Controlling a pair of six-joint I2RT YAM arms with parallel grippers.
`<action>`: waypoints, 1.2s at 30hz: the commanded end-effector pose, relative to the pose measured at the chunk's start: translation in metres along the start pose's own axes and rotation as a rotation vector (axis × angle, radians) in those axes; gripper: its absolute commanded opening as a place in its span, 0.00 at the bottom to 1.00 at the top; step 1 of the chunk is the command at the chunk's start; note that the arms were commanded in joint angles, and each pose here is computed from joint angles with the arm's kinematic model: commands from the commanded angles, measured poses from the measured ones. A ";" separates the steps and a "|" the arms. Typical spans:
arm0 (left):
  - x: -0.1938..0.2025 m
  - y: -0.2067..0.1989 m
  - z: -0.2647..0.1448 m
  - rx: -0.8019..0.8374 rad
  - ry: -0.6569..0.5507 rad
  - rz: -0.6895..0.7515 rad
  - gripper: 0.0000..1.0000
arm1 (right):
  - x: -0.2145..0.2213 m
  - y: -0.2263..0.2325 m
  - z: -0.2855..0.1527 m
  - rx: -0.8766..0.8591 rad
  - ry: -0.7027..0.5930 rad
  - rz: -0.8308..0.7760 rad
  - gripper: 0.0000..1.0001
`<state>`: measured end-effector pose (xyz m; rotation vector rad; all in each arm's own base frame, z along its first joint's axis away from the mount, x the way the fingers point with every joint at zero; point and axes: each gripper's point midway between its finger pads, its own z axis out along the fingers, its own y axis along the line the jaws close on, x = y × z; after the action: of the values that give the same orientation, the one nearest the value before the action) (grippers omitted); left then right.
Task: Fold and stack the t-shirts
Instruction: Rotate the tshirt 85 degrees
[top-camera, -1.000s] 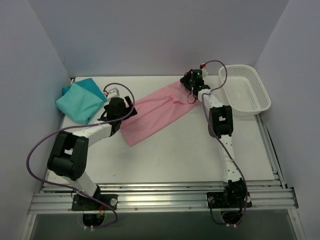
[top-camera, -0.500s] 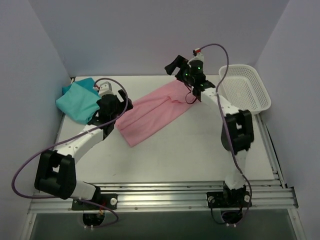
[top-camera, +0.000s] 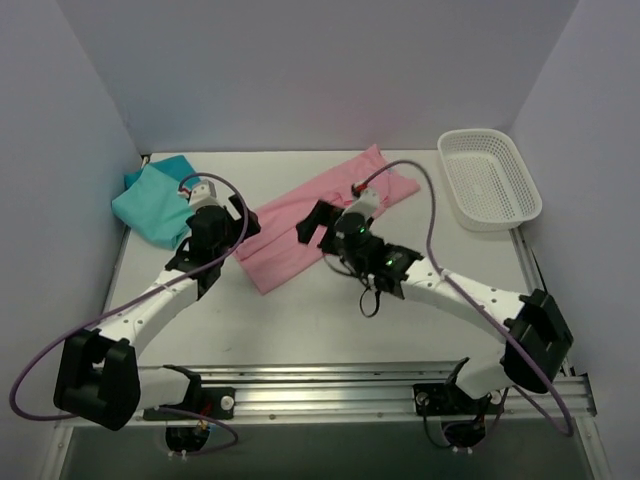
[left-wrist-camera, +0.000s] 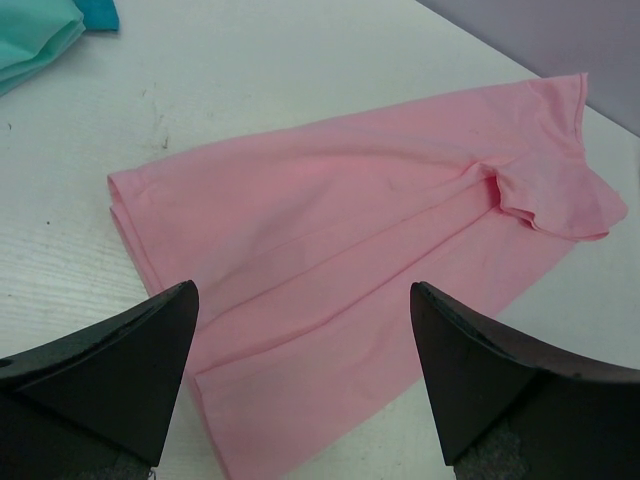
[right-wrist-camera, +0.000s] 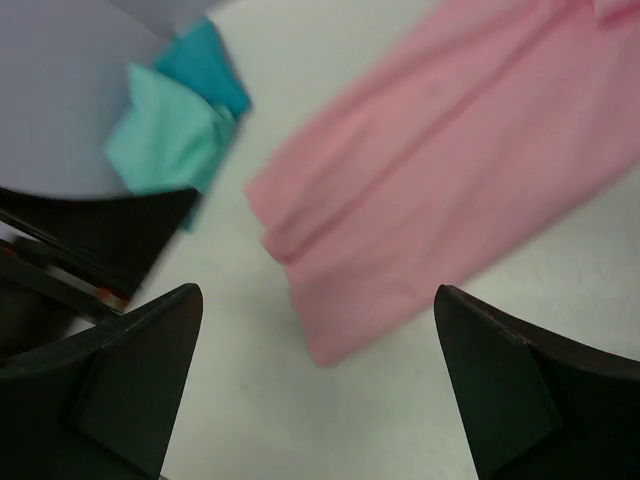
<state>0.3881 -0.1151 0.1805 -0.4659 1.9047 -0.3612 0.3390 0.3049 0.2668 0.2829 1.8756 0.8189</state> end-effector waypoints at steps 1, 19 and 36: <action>-0.006 -0.002 -0.009 0.007 -0.020 -0.014 0.96 | 0.082 -0.036 -0.012 0.177 0.109 -0.041 0.96; -0.012 0.015 -0.026 -0.038 -0.054 0.005 0.95 | 0.247 -0.026 0.048 0.136 0.378 -0.050 0.89; -0.004 0.026 -0.022 -0.061 -0.039 0.013 0.95 | 0.273 -0.052 0.077 0.161 0.426 -0.045 0.74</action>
<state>0.3611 -0.0915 0.1737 -0.5015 1.9088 -0.2864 0.2865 0.4524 0.0373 0.1515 2.3074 0.7824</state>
